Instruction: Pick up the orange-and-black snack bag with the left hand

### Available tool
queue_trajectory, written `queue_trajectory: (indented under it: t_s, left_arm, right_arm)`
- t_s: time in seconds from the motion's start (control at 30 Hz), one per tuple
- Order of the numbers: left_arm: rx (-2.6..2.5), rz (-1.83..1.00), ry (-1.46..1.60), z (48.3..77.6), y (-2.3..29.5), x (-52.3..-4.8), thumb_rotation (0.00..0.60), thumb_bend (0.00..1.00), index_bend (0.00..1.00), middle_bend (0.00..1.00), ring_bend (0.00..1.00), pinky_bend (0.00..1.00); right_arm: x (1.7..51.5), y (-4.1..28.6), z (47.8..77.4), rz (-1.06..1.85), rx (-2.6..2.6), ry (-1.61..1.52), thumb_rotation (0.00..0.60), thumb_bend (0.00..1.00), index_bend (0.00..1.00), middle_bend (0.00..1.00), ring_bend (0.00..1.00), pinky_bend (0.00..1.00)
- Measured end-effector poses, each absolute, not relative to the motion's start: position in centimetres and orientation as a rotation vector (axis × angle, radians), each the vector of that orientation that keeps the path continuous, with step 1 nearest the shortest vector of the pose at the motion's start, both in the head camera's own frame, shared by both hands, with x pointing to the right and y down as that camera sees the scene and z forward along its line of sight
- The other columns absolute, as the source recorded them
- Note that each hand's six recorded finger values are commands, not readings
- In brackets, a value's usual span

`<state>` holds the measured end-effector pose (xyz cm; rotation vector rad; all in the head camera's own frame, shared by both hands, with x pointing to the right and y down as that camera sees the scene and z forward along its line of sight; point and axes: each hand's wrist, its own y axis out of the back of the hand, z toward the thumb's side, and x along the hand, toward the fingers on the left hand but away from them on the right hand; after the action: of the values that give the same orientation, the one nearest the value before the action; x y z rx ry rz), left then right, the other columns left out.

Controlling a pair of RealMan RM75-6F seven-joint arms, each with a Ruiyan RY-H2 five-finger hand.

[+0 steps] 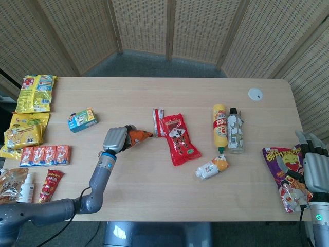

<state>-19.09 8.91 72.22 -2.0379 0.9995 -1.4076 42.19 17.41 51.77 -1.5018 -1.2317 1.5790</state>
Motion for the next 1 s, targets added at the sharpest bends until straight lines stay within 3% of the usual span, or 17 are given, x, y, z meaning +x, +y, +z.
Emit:
queue_trajectory:
  t_s: [0.6, 0.8, 1.0]
  left_arm:
    - [-1.89, -1.041, 1.229, 53.4, 2.4, -22.4, 0.6, 0.94, 0.67, 0.49, 0.64, 0.81]
    - [-1.833, -1.032, 1.277, 49.8, 2.1, -24.1, 0.6, 0.94, 0.67, 0.49, 0.64, 0.81]
    - [-1.82, -1.035, 1.298, 48.7, 2.4, -24.7, 0.6, 0.93, 0.67, 0.49, 0.64, 0.81]
  right_arm:
    - [40.4, 16.7, 53.8, 1.542, -1.526, -1.161, 0.14, 0.32, 0.0, 0.08, 0.0, 0.05]
    - [40.0, 16.5, 54.2, 1.528, -1.524, -1.14, 0.141, 0.32, 0.0, 0.09, 0.0, 0.05]
    - [39.6, 16.6, 54.1, 1.504, -1.519, -1.125, 0.143, 0.32, 0.0, 0.09, 0.0, 0.05]
